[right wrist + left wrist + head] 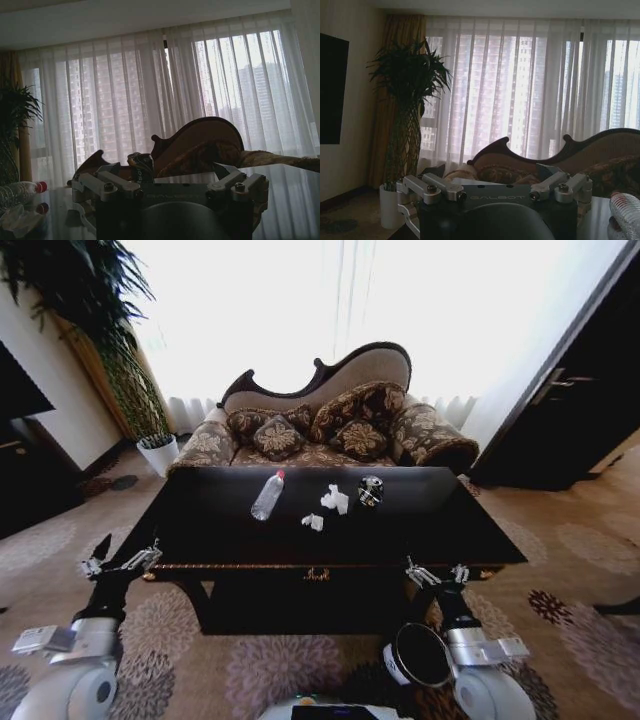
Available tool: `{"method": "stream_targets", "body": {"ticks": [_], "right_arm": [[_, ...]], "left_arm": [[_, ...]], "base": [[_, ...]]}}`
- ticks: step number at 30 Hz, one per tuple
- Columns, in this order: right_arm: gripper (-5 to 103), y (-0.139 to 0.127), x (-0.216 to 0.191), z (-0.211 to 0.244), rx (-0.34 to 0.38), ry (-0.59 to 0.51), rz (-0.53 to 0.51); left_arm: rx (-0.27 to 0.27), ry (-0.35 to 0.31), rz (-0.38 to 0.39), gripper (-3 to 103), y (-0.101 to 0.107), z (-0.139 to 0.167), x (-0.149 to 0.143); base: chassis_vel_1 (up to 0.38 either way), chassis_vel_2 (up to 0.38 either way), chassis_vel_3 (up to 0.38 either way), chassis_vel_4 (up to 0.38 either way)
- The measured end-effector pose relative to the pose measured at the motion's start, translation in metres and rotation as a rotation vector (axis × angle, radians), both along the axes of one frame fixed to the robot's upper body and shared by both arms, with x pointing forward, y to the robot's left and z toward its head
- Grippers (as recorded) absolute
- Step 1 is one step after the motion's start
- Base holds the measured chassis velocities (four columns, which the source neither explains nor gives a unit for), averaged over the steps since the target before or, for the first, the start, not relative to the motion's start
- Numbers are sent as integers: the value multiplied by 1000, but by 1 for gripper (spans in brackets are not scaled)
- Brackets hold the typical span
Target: Move to the front of the table and place the trash on the table into the trash bin.
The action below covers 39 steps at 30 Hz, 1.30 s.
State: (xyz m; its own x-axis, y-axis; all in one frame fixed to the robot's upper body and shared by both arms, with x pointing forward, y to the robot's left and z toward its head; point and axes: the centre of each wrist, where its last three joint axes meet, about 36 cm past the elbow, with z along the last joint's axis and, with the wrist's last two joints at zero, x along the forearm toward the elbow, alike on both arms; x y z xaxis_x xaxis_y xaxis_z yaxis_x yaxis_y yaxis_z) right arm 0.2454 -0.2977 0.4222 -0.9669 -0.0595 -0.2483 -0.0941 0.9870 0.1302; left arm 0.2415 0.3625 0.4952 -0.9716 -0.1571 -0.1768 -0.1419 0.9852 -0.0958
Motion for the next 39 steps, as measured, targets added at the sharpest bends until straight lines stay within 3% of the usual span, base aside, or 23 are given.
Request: {"method": "stream_targets", "body": {"ticks": [12, 22, 29, 35, 39], "right_arm": [[100, 3, -1, -1, 7, 1, 6], [100, 3, -6, 27, 9, -42, 9], [100, 4, -12, 51, -26, -63, 1], [100, 9, -15, 59, -29, -82, 24], [100, 19, -19, 68, -8, -88, 47]], "left_arm": [[-5, -2, -11, 100, -2, 5, -1], [57, 2, -34, 100, 0, 17, 6], [6, 4, -137, 100, -9, 53, 19], [15, 25, -204, 100, -6, 56, 41], [-37, 63, -276, 100, -3, 51, 73]], "base": [[7, -8, -9, 8], [0, 0, 0, 0], [0, 0, 0, 0], [0, 0, 0, 0], [0, 0, 0, 0]]}}
